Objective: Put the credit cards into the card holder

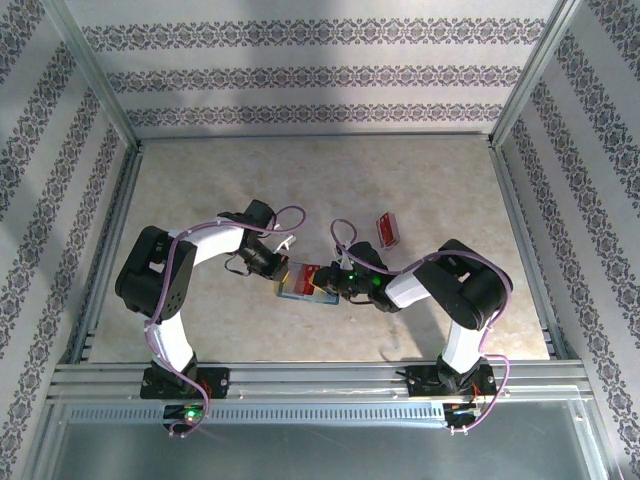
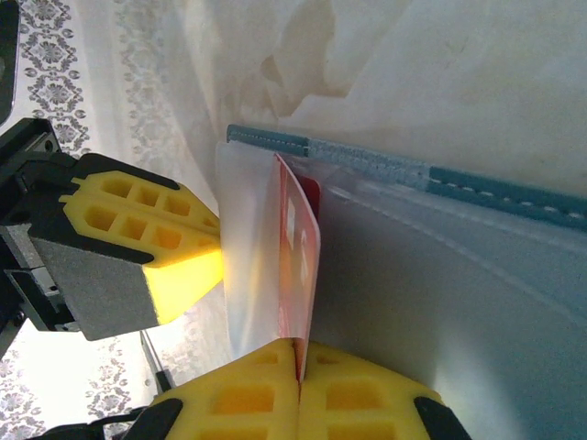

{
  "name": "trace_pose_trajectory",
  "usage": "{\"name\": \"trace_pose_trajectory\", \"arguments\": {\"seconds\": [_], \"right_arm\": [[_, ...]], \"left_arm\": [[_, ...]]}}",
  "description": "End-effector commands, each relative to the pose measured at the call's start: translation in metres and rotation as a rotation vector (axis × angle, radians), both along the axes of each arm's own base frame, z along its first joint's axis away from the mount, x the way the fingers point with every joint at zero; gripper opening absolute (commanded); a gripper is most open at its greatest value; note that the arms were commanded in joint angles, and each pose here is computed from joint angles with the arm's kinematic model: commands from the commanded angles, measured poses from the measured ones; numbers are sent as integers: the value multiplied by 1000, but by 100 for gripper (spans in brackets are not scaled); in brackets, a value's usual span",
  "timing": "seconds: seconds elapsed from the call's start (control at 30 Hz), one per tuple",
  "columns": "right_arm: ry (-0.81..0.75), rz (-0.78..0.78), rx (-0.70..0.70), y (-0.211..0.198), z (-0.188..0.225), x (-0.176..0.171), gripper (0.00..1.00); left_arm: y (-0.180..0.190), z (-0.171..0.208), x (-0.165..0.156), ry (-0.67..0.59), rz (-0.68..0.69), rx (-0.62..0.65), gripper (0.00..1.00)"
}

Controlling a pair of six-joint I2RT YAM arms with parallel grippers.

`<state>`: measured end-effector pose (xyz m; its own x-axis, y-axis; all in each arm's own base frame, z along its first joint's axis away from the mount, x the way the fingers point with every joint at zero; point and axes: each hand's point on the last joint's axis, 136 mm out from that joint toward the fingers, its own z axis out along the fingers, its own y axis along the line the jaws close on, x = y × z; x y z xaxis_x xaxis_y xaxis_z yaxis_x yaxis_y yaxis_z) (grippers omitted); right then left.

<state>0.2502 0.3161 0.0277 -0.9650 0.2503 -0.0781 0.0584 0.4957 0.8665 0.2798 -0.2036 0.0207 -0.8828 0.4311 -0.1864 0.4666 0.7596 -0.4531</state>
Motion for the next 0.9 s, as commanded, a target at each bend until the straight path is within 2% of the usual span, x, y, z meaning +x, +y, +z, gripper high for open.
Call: {"name": "trace_pose_trajectory", "arguments": {"seconds": [0.0, 0.33, 0.67, 0.87], "right_arm": [[89, 82, -83, -6, -24, -30, 0], [91, 108, -73, -7, -19, -31, 0], [58, 16, -102, 1, -19, -9, 0], [83, 12, -119, 2, -26, -10, 8]], "left_arm": [[0, -13, -3, 1, -26, 45, 0], [1, -14, -2, 0, -29, 52, 0], [0, -10, -3, -4, -16, 41, 0], [-3, -7, -3, -15, -17, 35, 0]]}}
